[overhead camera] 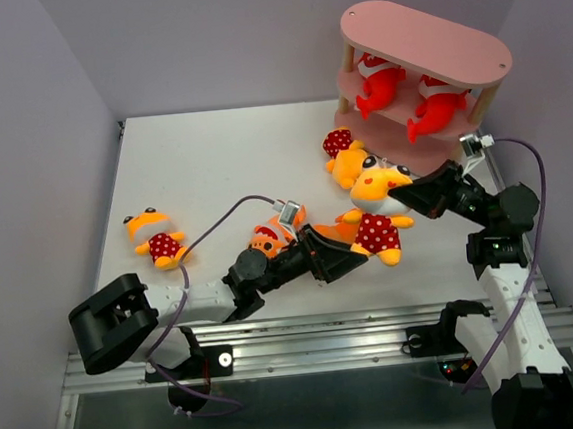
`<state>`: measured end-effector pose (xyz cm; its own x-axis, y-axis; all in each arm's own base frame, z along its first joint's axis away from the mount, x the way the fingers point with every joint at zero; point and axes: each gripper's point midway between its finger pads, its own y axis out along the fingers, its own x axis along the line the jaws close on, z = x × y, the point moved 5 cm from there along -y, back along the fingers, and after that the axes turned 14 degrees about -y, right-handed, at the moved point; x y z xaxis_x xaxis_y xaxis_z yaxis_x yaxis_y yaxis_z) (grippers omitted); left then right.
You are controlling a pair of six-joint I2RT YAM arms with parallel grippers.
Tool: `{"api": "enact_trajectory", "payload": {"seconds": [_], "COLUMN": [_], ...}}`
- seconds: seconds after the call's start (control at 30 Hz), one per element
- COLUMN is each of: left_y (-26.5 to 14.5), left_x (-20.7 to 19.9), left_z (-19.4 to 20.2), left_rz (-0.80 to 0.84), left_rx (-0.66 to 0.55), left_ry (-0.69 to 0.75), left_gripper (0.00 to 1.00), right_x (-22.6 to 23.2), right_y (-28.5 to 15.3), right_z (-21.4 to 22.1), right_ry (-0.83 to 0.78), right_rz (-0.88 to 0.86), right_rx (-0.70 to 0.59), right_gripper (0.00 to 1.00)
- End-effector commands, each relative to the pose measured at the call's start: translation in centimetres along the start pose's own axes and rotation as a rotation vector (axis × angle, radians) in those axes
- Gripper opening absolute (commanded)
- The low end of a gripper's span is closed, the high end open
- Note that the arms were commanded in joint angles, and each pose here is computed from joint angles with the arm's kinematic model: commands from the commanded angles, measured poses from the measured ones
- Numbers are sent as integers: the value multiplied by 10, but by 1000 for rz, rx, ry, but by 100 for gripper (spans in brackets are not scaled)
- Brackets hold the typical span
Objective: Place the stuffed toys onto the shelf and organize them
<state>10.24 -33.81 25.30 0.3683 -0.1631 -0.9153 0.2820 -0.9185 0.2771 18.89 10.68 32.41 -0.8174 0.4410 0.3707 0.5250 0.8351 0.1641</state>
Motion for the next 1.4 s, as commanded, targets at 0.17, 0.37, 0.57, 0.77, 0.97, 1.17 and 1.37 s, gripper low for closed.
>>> {"api": "enact_trajectory", "payload": {"seconds": [0.17, 0.37, 0.57, 0.77, 0.97, 1.17, 1.37], "left_y": [-2, -2, -3, -4, -7, -4, -4], "left_x": [-105, -102, -101, -113, -113, -112, -107], "left_z": [-31, -33, -36, -36, -39, -42, -45], "left_rz": [487, 472, 485, 565, 584, 574, 547], "left_rx": [-144, -159, -173, -164, -195, -215, -214], "left_ry": [101, 91, 70, 32, 8, 16, 32], "left_gripper": [95, 93, 91, 76, 65, 24, 4], "right_x": [27, 27, 30, 12, 8, 5, 5], "right_y": [2, 0, 0, -1, -5, -6, -7], "right_z": [-38, -30, -35, -21, -12, -4, 0], "right_ry": [-54, 25, 30, 95, 79, 37, 1], "right_rz": [-71, -87, -89, -22, 17, 37, 43], "right_rx": [-127, -163, -177, -221, -258, -219, -197], "right_gripper": [1, 1, 1, 1, 1, 1, 26]}}
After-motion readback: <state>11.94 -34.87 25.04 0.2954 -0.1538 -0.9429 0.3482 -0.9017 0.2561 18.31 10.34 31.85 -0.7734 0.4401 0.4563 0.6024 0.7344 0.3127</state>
